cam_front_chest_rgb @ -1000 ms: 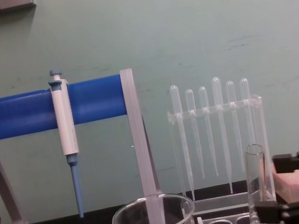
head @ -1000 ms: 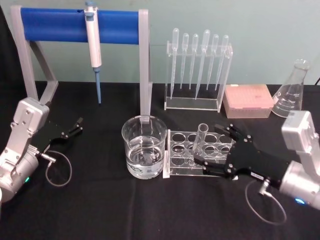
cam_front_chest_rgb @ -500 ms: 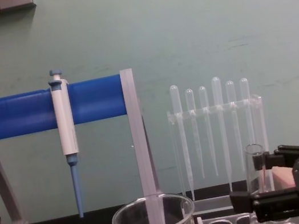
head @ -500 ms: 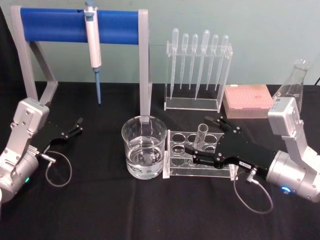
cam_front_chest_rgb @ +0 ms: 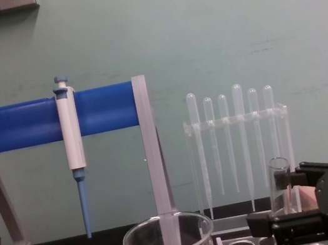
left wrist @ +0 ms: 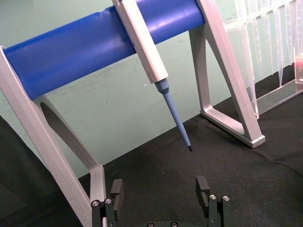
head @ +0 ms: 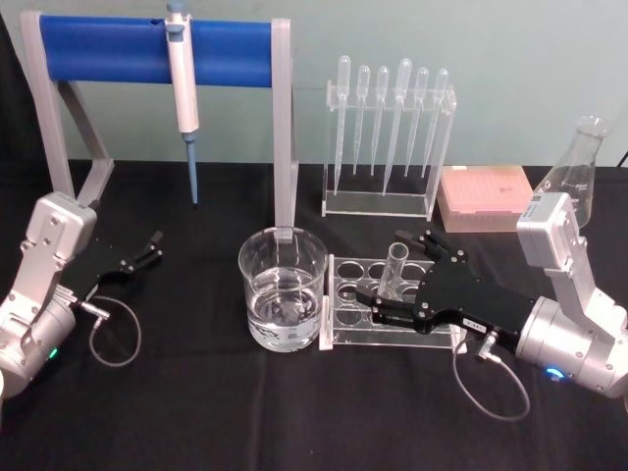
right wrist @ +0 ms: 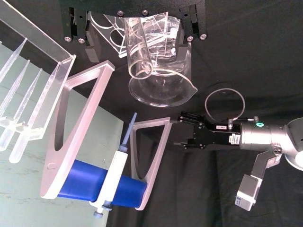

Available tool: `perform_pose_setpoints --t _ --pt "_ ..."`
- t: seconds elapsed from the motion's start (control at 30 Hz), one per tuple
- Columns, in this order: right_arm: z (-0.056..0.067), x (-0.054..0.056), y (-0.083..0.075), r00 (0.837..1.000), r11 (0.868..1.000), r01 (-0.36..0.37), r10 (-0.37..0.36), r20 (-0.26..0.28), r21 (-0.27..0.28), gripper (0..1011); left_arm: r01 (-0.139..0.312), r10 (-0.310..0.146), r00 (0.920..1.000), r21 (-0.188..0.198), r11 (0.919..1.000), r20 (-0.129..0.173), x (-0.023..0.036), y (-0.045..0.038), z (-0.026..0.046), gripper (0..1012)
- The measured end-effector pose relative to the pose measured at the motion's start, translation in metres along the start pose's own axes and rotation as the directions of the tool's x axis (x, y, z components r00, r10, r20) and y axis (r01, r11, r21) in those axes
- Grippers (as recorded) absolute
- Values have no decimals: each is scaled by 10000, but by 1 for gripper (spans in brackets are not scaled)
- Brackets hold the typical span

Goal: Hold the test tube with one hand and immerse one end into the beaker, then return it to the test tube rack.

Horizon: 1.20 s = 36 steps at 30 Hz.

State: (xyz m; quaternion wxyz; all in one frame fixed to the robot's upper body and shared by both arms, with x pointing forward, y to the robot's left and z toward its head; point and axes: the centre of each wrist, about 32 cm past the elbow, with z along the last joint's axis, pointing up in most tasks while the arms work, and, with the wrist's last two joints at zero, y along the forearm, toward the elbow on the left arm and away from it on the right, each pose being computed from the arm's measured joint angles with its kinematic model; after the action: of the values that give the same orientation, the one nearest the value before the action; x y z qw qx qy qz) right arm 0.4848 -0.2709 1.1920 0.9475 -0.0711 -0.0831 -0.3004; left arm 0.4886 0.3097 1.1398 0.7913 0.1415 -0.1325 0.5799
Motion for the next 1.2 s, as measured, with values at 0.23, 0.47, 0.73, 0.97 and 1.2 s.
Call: perform_pose_setpoints --t 0.23,0.47,0.73,0.97,1.2 --pt "1 0 -2 10000 10000 10 -10 -6 6 985 0 0 10000 1 10000 0 0 0 0 1000" --pt "2 1 -5 10000 10000 20 -20 -6 8 825 0 0 10000 0 10000 0 0 0 0 1000" --pt "2 3 -8 10000 10000 36 -36 -6 12 579 0 0 10000 0 10000 0 0 0 0 1000" --pt "3 4 -8 10000 10000 37 -37 -7 18 361 0 0 10000 0 10000 -1 0 0 0 1000" --pt "3 4 -8 10000 10000 43 -43 -2 26 241 0 0 10000 0 10000 0 0 0 0 1000"
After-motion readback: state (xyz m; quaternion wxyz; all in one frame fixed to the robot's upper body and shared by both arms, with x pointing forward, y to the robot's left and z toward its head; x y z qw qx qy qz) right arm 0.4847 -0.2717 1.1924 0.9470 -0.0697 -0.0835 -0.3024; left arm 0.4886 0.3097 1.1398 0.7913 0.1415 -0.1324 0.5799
